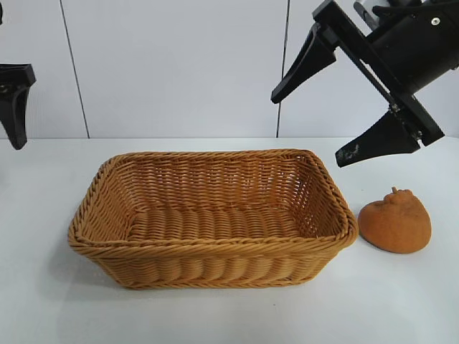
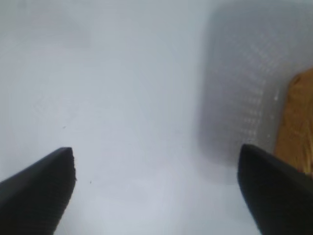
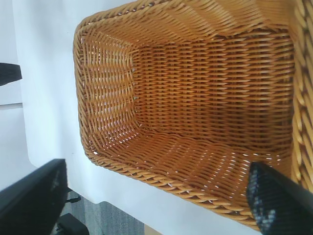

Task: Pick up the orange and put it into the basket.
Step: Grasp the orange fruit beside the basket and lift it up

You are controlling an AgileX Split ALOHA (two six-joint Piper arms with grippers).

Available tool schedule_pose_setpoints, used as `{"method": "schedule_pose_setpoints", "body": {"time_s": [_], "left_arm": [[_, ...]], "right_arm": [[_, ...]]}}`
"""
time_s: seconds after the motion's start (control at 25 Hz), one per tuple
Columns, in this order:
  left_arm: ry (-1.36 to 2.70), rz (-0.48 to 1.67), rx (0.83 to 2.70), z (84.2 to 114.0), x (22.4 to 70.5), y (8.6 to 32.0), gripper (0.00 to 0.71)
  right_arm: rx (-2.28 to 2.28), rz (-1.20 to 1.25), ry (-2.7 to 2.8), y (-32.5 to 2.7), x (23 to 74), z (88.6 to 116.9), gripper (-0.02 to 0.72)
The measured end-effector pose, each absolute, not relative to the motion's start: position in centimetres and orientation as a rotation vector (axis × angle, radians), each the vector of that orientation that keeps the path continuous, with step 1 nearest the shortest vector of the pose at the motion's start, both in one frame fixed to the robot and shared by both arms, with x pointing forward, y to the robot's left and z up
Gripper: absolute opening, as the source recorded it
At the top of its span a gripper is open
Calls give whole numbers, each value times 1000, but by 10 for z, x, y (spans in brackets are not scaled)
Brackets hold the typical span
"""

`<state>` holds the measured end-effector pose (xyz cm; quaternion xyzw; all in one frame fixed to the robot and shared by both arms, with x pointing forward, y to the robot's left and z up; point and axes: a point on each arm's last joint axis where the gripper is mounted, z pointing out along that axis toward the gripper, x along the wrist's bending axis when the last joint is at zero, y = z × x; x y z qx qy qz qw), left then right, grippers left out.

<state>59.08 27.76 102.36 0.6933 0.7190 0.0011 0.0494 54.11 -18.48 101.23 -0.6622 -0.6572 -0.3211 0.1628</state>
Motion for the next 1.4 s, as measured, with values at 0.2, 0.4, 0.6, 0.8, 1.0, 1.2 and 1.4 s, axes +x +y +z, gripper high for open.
{"method": "schedule_pose_setpoints", "body": {"time_s": [0.2, 0.4, 0.6, 0.8, 1.0, 1.2, 1.4], "left_arm": [[2122, 56, 2121, 1052, 550, 275, 643], [2078, 125, 2094, 1075, 488, 279, 643], [2036, 228, 2071, 1079, 417, 286, 643], [1971, 360, 2018, 1071, 354, 293, 643], [1827, 553, 1870, 1063, 315, 295, 643], [1752, 618, 1794, 1047, 287, 296, 643], [1652, 684, 1741, 1050, 272, 295, 643]], "right_arm": [[-1889, -916, -1875, -185, 541, 1012, 683], [-1889, -916, -1875, -185, 541, 1012, 683], [-1889, -916, -1875, -185, 541, 1012, 683], [-1889, -916, -1875, -185, 541, 1012, 683], [-1886, -913, -1874, -185, 541, 1012, 683], [-1883, -910, -1874, -185, 540, 1012, 683], [-1882, -901, -1889, -185, 540, 1012, 683]]}}
